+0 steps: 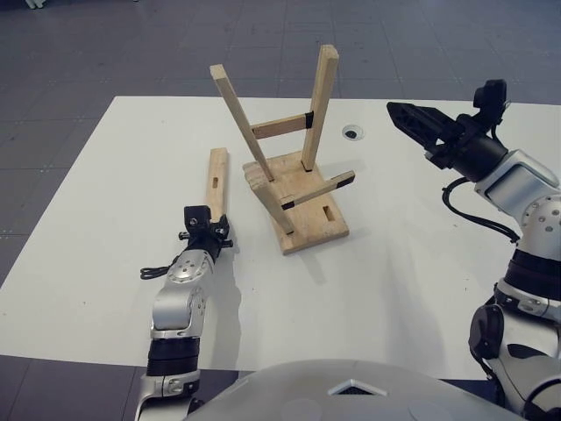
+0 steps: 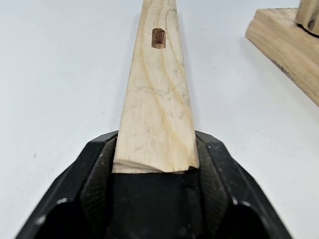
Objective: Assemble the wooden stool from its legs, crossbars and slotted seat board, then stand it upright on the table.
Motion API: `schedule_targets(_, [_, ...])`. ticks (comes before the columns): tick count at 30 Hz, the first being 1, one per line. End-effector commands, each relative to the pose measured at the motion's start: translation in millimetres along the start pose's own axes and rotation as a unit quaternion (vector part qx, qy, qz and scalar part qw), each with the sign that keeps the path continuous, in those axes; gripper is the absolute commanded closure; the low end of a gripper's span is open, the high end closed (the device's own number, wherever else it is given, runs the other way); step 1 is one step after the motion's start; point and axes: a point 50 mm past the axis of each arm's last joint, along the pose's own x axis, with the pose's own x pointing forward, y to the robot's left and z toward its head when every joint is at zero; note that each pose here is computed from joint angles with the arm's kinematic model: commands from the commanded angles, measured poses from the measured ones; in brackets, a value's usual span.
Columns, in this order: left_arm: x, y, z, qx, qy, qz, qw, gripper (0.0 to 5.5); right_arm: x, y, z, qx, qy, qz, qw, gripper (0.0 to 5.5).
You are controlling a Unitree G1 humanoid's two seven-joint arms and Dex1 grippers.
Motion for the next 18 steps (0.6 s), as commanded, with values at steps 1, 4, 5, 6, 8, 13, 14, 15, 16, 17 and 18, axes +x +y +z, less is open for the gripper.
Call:
schedule_targets(1, [-2.1, 12.5, -16.0, 0.000, 0.022, 0.033, 0.999, 3.40, 1.6, 3.9, 1.3, -0.002, -0.006, 0.006, 1.000, 0.00])
schedule_targets(4, [-1.7, 25.9, 62.8, -0.021, -0.137, 0.037, 0.990, 3.40, 4.6, 4.1, 12.3, -0.017, -0.009, 0.007, 1.000, 0.00])
schedule_targets(5, [-4.8, 33.0, 90.6, -0.018, -0.185, 0.041, 0.982, 3.40, 5.7, 4.0, 17.4, -0.026, -0.009, 0.007, 1.000, 0.00])
schedule_targets(6, [-10.3, 41.8, 123.7, -0.016, -0.238, 0.040, 0.970, 3.40, 7.2, 4.0, 24.7, -0.036, -0.011, 0.006, 0.999, 0.00])
schedule_targets(8, [-28.5, 53.6, 188.1, -0.023, -0.336, 0.011, 0.941, 3.40, 12.4, 7.8, 45.8, -0.053, -0.028, 0.015, 0.998, 0.00])
schedule_targets(13, [-81.5, -6.2, 277.1, -0.106, -0.403, -0.401, 0.815, 3.40, 52.4, 64.3, 90.3, 0.011, -0.046, 0.212, 0.976, 0.00])
schedule_targets(14, [-87.9, -18.8, 280.3, -0.102, -0.392, -0.458, 0.791, 3.40, 59.5, 75.3, 91.5, 0.022, -0.034, 0.248, 0.968, 0.00])
schedule_targets(15, [-94.6, -31.0, 281.1, -0.099, -0.376, -0.520, 0.761, 3.40, 64.5, 86.8, 93.6, 0.037, -0.023, 0.290, 0.956, 0.00])
schedule_targets(16, [-99.8, -40.2, 281.1, -0.100, -0.360, -0.570, 0.732, 3.40, 66.5, 96.9, 97.1, 0.053, -0.016, 0.332, 0.942, 0.00])
schedule_targets(17, [-104.3, -48.2, 280.3, -0.098, -0.342, -0.617, 0.702, 3.40, 67.0, 105.4, 101.3, 0.070, -0.011, 0.373, 0.925, 0.00])
schedule_targets(18, [-108.0, -55.2, 278.5, -0.090, -0.322, -0.656, 0.676, 3.40, 66.7, 112.2, 104.9, 0.081, -0.004, 0.407, 0.910, 0.00])
